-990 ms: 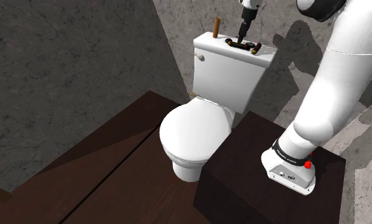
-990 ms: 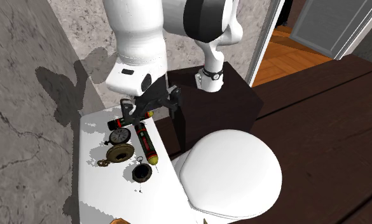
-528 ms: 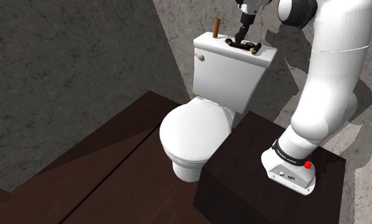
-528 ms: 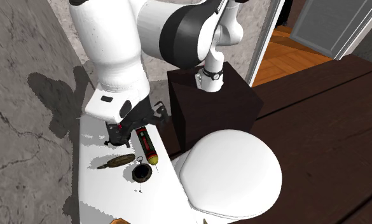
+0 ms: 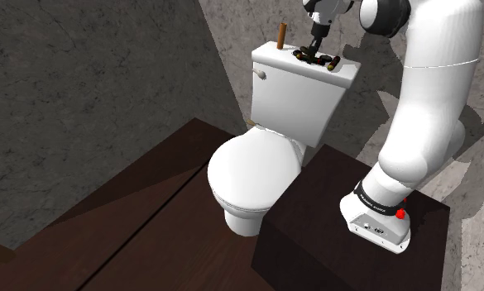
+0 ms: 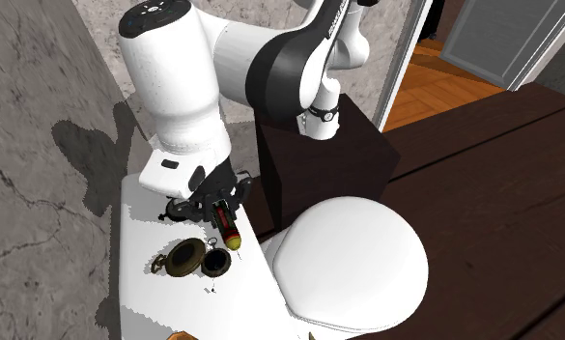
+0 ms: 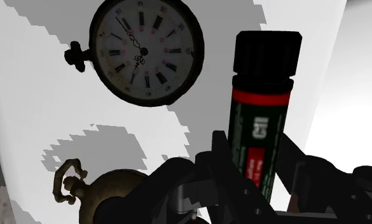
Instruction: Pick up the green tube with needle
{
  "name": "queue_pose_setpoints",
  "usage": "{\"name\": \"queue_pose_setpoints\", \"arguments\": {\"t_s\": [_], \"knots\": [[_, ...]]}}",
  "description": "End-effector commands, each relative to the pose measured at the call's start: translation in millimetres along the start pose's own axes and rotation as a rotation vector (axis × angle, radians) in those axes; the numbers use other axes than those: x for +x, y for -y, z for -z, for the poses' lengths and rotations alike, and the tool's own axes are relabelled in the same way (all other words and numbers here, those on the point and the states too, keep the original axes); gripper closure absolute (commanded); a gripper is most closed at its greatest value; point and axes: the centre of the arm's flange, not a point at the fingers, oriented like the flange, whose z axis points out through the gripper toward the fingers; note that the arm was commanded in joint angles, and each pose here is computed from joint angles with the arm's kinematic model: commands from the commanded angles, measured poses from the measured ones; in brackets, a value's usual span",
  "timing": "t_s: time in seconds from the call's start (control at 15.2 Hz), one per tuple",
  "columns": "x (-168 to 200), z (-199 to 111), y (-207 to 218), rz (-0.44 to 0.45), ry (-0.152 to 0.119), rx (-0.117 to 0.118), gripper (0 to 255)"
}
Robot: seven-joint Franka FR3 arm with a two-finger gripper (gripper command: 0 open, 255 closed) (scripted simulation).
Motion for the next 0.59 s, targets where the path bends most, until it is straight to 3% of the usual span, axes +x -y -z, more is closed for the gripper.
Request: {"name": "queue_pose_setpoints", "arguments": {"t_s": [0.0,0.53], "knots": [[-0.8,-2.9,-0.9,-0.002,0.002,-0.002,255],[-0.7,8.3,-1.0,-0.002,0.002,-0.002,255]]}}
